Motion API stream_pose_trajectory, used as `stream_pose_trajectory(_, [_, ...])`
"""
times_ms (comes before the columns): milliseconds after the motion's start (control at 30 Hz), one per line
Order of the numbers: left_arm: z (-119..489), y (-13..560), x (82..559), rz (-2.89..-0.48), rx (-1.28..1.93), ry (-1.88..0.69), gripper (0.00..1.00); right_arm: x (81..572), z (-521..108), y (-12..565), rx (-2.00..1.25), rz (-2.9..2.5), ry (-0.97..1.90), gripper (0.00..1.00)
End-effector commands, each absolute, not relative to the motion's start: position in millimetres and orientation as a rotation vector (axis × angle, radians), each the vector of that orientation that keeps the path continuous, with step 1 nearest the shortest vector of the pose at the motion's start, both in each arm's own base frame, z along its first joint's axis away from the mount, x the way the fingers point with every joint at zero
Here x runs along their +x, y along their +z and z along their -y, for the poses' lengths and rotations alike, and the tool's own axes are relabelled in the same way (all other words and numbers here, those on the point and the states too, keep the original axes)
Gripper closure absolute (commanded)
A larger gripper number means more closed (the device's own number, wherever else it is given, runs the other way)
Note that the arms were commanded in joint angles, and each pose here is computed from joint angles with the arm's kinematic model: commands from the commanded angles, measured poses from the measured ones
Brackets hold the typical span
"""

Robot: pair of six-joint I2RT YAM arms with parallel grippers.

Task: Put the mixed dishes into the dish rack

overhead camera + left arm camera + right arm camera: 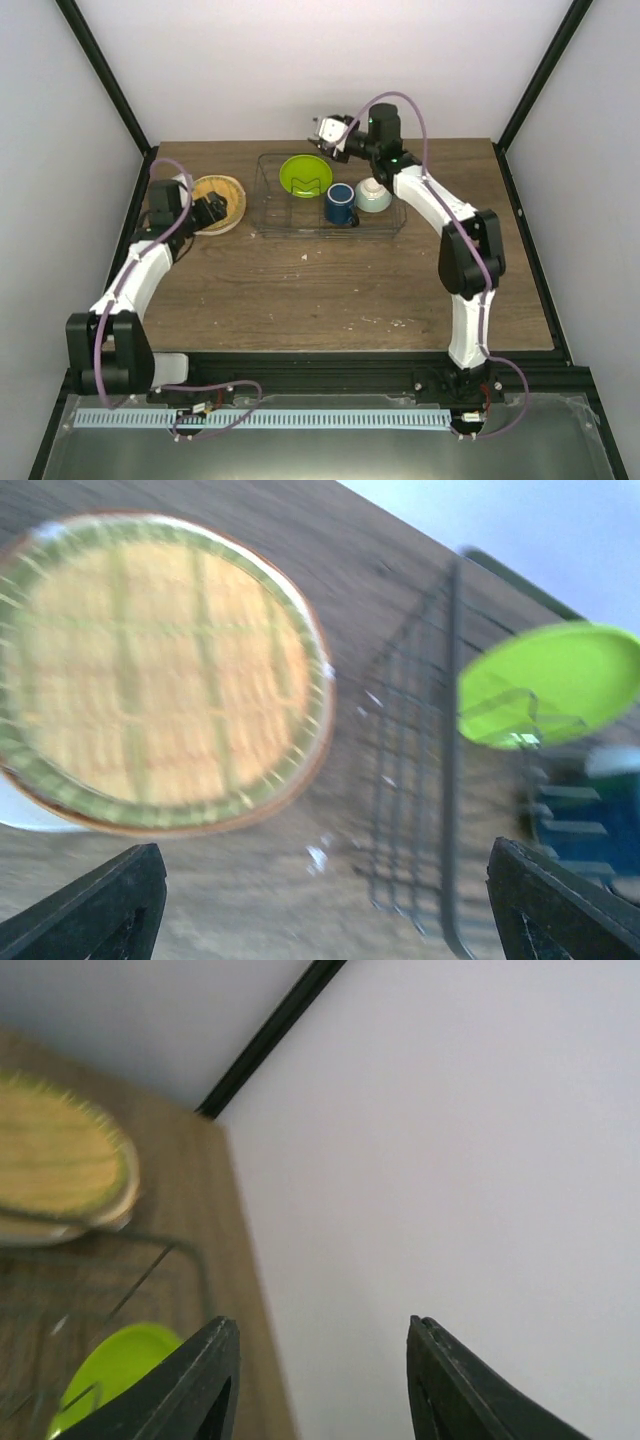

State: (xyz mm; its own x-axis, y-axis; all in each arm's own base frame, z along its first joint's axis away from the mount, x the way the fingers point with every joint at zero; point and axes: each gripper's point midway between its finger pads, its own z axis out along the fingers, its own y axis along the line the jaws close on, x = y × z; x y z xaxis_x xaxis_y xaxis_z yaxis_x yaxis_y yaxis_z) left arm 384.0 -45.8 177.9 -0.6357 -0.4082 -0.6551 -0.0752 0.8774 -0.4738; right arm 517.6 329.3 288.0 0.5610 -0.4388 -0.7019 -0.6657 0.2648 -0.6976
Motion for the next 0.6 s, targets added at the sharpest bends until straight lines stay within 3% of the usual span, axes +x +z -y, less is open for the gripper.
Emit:
stream_pose_trajectory(0, [-4,186,404,-2.185,-0.504,-0.409,0.11,483,-326,378,-1.159,-1.096,0.140,0.52])
stream_pose_trajectory(133, [-35,190,421,-2.166,-0.588,-0.358,0.11,447,-335,367,-1.037,-1.314,0.233,0.52])
stream_pose_trajectory(333, [-58,156,446,-2.279,-0.632,-0.251,0.12,377,-341,293,-0.890,-1.641,0.494,0.55])
stream_pose_trajectory(567, [-73,102,462,-2.407,-0.694,-0.176,0.12,307,-326,217,-0.887,-1.860,0.464,0.56])
